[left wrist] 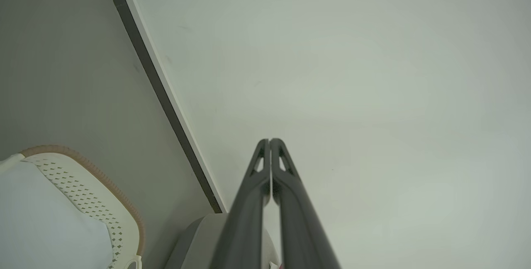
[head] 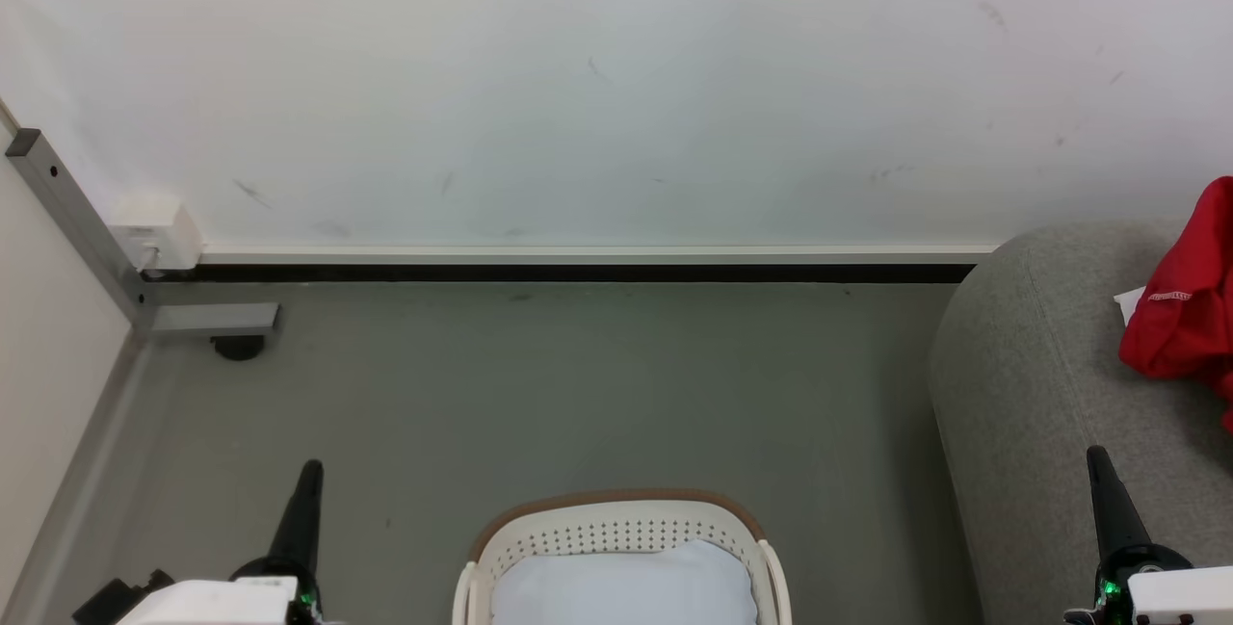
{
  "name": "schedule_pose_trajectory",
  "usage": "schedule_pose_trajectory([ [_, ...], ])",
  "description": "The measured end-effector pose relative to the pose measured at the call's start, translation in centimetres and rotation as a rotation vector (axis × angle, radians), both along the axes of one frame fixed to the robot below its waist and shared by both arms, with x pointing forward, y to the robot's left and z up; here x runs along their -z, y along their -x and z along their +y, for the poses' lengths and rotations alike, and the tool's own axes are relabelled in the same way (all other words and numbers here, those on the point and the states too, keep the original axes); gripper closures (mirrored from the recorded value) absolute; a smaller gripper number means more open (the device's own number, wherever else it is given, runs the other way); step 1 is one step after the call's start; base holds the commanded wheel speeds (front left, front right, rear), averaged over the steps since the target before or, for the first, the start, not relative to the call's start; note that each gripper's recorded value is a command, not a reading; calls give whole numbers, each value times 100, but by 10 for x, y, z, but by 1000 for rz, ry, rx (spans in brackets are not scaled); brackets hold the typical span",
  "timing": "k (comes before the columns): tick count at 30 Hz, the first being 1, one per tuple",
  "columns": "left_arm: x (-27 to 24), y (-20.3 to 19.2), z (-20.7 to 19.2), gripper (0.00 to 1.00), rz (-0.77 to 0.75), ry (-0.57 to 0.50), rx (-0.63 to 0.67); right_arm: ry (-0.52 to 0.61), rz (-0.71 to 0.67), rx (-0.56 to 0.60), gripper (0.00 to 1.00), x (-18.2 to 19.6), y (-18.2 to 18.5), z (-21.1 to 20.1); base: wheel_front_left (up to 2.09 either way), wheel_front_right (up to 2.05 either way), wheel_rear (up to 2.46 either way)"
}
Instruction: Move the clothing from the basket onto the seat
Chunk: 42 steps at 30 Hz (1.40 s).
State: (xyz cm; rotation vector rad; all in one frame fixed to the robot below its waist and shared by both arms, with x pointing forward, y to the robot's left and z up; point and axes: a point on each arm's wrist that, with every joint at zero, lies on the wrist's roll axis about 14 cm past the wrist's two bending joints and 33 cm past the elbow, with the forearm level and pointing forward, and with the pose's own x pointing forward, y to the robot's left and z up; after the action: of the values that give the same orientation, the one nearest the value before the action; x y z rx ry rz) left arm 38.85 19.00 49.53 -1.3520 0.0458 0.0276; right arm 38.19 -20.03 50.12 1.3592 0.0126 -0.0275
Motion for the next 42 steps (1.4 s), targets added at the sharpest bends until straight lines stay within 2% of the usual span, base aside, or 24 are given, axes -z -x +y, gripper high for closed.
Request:
schedule_pose_trajectory([
  [29, -8, 1, 8, 100, -32, 209, -12, -198, -17, -9, 100, -3, -5, 0, 0, 0, 0],
  [42, -8, 1, 9, 100, -35, 219, -13, -215, -19, -8, 100, -4, -5, 0, 0, 0, 0],
])
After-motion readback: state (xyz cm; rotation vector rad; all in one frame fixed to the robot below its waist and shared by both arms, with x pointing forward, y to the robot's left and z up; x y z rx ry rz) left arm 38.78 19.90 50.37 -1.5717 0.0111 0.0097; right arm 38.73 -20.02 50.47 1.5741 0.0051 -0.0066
